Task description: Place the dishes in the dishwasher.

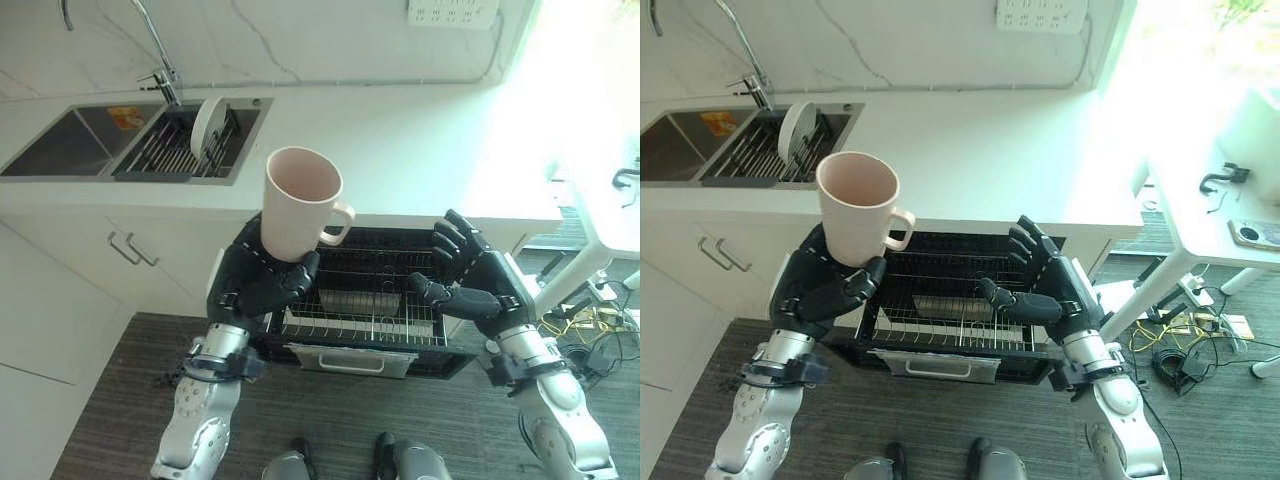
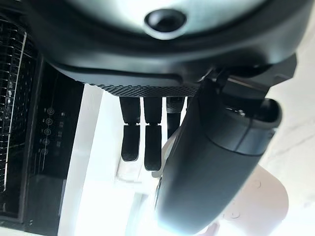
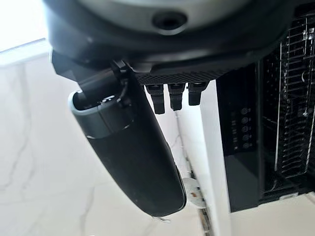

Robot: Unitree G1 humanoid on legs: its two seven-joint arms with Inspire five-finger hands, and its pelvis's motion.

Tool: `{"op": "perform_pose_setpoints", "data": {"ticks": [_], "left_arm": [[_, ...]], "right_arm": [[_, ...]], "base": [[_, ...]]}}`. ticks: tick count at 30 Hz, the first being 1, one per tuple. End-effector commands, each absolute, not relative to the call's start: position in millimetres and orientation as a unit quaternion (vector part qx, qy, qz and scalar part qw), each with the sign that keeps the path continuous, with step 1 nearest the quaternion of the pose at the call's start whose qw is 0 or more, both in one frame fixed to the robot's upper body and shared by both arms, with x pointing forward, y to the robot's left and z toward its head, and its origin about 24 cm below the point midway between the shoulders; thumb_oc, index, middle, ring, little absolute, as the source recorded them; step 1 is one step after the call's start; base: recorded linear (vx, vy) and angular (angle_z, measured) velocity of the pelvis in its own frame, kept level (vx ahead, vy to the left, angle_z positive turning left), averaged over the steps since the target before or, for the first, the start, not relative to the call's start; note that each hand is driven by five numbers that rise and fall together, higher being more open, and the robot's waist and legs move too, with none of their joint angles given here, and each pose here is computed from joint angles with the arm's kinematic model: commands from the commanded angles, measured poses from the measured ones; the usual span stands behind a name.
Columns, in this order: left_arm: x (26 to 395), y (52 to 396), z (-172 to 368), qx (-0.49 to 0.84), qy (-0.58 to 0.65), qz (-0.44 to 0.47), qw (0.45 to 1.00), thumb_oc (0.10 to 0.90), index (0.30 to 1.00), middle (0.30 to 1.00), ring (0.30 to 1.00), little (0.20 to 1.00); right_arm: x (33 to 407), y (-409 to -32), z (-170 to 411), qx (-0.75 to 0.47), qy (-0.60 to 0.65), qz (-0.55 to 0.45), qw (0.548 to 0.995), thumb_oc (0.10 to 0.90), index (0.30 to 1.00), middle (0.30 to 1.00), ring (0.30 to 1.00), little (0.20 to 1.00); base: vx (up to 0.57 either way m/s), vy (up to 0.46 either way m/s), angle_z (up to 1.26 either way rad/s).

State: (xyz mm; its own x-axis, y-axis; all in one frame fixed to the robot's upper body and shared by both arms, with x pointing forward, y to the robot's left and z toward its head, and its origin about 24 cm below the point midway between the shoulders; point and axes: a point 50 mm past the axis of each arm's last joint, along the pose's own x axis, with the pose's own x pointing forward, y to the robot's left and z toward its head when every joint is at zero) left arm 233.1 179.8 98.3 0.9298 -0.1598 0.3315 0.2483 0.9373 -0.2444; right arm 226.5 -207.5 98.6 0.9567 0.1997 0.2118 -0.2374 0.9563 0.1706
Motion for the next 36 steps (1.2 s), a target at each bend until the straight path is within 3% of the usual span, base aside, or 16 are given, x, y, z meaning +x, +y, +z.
{"op": "perform_pose_setpoints", "data": {"ticks": [1, 19, 36], "left_arm": [[235, 185, 143, -0.123, -0.278, -0.121, 0.945, 0.4, 0.3, 0.3, 0.3, 0.3], [248, 155, 128, -0.113, -0.222, -0.175, 0.953, 0.4, 0.3, 0.3, 0.3, 0.3], [250, 140, 124, -0.118, -0.205, -0.207, 0.949, 0.4, 0.3, 0.3, 0.3, 0.3]], "right_arm": [[229, -192, 146, 0.148, -0.231, 0.183, 0.944, 0.8, 0.9, 0.9, 0.9, 0.9], [239, -157, 172, 0.236, -0.278, 0.275, 0.89, 0.8, 0.9, 0.9, 0.9, 0.9], [244, -144, 178, 0.237, -0.269, 0.299, 0.884, 0.8, 0.9, 0.9, 0.9, 0.9]], "base": [[0.07, 0.086, 0.19], [0.02, 0.029, 0.0], [0.0, 0.0, -0.01]]}}
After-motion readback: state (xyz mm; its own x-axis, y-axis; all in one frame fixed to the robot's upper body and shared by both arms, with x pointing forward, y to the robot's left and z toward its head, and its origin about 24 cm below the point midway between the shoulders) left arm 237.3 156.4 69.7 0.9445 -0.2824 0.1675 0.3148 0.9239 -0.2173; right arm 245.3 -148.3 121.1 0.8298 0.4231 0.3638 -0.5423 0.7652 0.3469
